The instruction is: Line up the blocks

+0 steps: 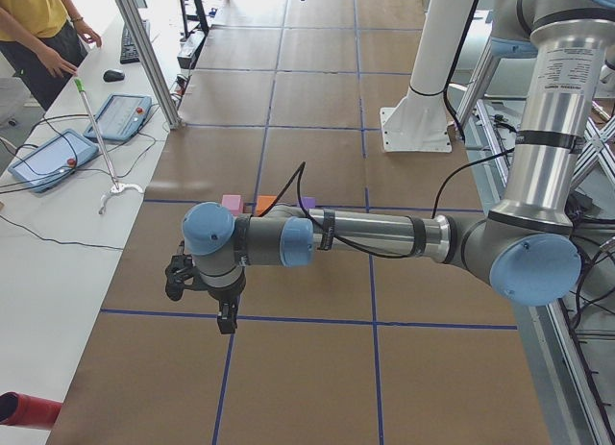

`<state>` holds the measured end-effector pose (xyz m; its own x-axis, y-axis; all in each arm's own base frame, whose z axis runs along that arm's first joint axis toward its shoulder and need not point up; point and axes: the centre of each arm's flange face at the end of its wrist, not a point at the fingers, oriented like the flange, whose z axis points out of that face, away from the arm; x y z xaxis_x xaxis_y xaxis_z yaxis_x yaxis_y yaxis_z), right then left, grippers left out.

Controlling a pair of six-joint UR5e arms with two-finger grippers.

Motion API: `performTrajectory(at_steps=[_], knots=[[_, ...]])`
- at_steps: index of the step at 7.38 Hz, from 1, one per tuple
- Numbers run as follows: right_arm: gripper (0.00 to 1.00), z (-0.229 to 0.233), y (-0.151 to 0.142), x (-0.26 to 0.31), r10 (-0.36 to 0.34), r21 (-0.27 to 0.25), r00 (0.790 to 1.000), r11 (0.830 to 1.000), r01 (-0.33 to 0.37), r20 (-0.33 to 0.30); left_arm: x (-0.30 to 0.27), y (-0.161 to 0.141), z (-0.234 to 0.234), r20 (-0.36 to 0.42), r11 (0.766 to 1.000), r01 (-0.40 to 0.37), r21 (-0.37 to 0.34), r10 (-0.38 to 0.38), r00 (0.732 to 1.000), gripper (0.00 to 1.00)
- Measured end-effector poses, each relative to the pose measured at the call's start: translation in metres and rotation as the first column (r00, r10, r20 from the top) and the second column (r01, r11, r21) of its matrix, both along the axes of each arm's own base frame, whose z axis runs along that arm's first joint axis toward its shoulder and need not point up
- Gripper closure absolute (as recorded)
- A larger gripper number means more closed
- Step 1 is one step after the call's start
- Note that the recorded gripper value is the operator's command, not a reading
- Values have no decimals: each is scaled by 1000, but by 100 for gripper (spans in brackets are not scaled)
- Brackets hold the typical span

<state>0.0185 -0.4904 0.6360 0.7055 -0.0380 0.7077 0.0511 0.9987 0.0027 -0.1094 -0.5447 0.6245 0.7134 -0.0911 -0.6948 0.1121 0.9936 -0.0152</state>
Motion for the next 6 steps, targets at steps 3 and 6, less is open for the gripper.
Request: performTrajectory(at_steps=[3,6], knots=[[0,0,0,0,0,0,1000,1000,0,0,0,-3,-5,7,999,-1,40,1,1000,0],[0,0,0,0,0,0,1000,1000,0,0,0,-6,-8,14,995,-2,96,0,1000,0]])
